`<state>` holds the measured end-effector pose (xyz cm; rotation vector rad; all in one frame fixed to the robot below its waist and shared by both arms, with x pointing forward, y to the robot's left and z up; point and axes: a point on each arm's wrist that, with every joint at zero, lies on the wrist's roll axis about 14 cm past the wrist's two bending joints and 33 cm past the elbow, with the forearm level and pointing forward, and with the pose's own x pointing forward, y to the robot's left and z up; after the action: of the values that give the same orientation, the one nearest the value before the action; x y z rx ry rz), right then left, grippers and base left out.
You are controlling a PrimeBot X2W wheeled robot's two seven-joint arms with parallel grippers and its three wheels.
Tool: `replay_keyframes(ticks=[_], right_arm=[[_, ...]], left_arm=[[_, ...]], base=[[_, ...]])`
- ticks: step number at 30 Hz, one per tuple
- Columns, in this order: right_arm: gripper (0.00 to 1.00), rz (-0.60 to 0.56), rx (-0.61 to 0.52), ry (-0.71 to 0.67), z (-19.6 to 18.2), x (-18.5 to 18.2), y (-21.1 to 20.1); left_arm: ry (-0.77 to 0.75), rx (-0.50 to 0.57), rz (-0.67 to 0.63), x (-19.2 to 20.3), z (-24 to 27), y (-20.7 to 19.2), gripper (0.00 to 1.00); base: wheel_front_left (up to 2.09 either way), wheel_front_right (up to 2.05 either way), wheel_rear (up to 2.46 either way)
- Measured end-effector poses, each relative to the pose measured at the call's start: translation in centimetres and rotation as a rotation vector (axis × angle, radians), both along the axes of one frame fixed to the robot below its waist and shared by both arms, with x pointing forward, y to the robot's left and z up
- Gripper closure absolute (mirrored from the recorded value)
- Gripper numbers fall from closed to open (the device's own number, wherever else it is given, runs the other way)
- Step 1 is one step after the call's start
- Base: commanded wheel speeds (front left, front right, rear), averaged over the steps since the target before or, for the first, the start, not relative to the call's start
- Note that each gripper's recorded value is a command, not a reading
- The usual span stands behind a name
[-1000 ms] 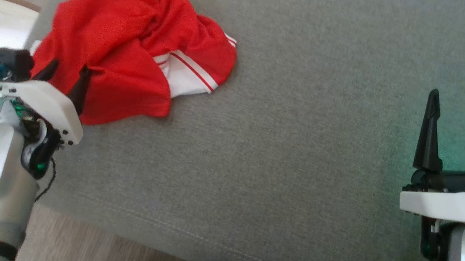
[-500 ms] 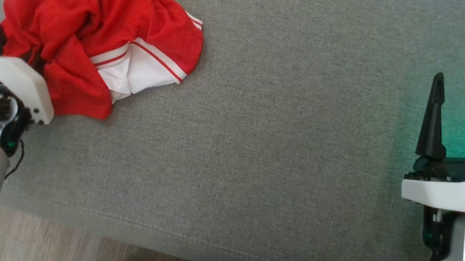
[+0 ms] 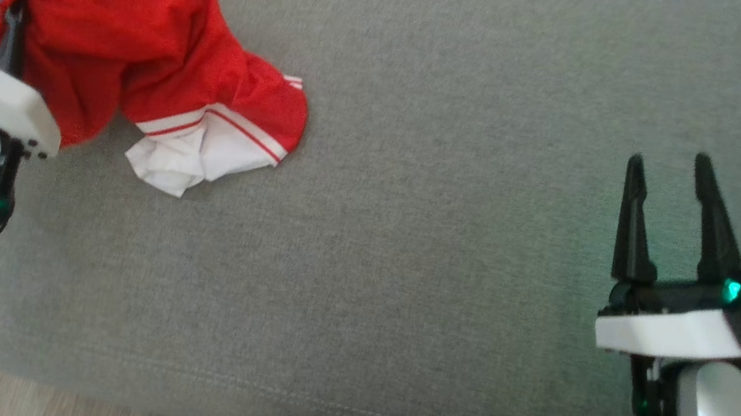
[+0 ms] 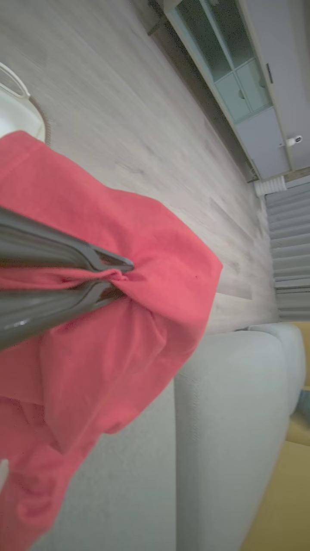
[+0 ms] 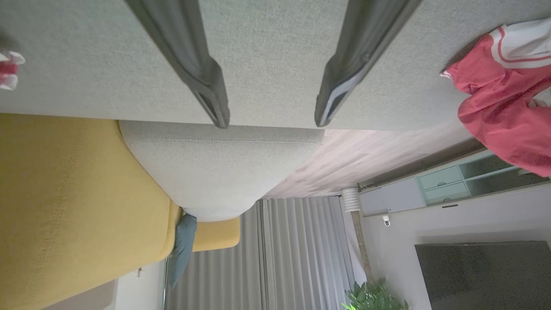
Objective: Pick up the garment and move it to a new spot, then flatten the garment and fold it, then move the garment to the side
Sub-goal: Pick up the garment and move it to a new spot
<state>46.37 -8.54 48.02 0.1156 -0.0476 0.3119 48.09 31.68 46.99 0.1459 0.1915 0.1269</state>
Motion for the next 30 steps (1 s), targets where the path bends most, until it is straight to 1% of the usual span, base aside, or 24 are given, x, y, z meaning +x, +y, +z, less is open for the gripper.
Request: replay_keyframes(ticks=[3,8,10,12,19,22,25,30], right_arm=[[0.00,-0.011,0.004,0.007,0.3,-1.3,-0.6],[0.00,-0.041,0.000,-0.025,1.9,-2.5,-1.8],[0.00,-0.059,0.003,-0.038,2.5,-2.9,-2.4],[0.00,-0.075,0.001,-0.052,3.0,-3.2,-3.0],[0.00,-0.149,0.002,-0.082,4.3,-4.1,-5.7],[0.00,-0.181,0.004,-0.083,4.4,-4.6,-6.9],[0.00,-0.216,0.009,-0.086,4.6,-5.1,-8.1],[0.00,-0.285,0.015,-0.079,4.5,-6.0,-10.5]], left_arm=[[-0.105,0.016,-0.052,0.7,3.5,-1.8,1.00],[-0.289,0.043,-0.134,1.2,9.5,-5.4,1.00],[-0.339,0.070,-0.174,1.2,11.5,-7.0,1.00],[-0.356,0.097,-0.226,1.2,12.7,-8.8,1.00],[-0.343,0.145,-0.425,0.5,13.0,-16.7,1.00],[-0.322,0.145,-0.507,0.4,12.4,-20.1,1.00],[-0.288,0.129,-0.593,0.3,11.1,-23.8,1.00],[-0.250,0.065,-0.738,-0.2,9.3,-30.8,1.00]], base=[[0.00,0.00,0.00],[0.00,0.00,0.00],[0.00,0.00,0.00],[0.00,0.00,0.00],[0.00,0.00,0.00],[0.00,0.00,0.00],[0.00,0.00,0.00],[0.00,0.00,0.00]])
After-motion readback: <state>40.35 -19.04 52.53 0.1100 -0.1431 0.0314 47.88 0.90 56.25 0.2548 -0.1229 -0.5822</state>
